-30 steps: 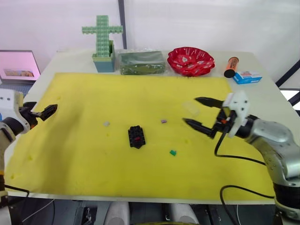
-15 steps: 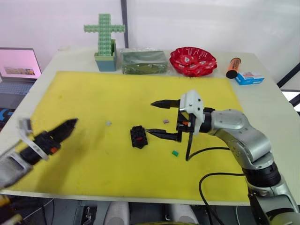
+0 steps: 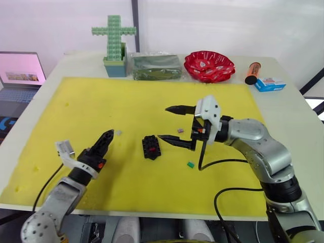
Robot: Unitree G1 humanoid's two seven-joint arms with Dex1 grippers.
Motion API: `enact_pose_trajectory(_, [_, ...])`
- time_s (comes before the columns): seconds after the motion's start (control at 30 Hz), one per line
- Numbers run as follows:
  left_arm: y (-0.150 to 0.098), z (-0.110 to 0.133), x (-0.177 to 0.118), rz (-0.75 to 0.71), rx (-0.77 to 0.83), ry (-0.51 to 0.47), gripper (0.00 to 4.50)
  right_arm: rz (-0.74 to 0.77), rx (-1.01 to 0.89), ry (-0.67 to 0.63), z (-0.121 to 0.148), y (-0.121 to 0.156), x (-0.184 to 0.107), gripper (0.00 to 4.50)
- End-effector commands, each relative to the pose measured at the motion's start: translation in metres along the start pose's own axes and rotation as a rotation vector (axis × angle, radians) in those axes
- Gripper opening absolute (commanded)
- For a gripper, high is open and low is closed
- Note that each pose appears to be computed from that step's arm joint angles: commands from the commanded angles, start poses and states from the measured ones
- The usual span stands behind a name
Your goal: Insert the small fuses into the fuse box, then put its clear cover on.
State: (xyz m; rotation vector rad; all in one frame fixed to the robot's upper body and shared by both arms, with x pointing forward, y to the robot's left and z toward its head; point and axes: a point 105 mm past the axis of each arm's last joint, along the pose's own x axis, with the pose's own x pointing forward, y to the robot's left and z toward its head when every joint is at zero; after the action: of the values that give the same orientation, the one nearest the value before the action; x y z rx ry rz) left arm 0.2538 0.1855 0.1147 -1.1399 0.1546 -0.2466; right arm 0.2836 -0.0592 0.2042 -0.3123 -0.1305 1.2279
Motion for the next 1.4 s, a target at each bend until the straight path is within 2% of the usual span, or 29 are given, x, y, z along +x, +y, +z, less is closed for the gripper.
enact_pose_trajectory(0.03, [0.003,0.0,0.006,0.023,-0.056,-0.05,4.5,-0.017,-0.031,-0.034,0.012,-0.004,0.0,4.47])
enact_pose_trajectory(0.37, [0.004,-0.015,0.022,0.039,-0.158,-0.047,4.5,-0.022,-0.035,-0.025,0.015,-0.005,0.002,4.47])
enact_pose_trajectory(0.67, [-0.003,-0.026,0.03,0.042,-0.218,0.035,4.5,-0.042,-0.026,-0.029,0.017,-0.009,0.002,4.47])
enact_pose_trajectory(0.8, [-0.003,-0.025,0.034,0.058,-0.21,0.04,4.5,-0.043,-0.027,-0.022,0.015,-0.008,0.001,4.47])
enact_pose_trajectory(1.03, [-0.023,-0.018,0.039,0.001,-0.21,0.028,4.5,-0.044,-0.025,-0.017,0.012,-0.006,0.002,4.47])
enact_pose_trajectory(1.4, [-0.019,-0.016,0.042,0.032,-0.209,0.0,4.5,-0.045,-0.028,-0.016,0.012,-0.007,0.002,4.47])
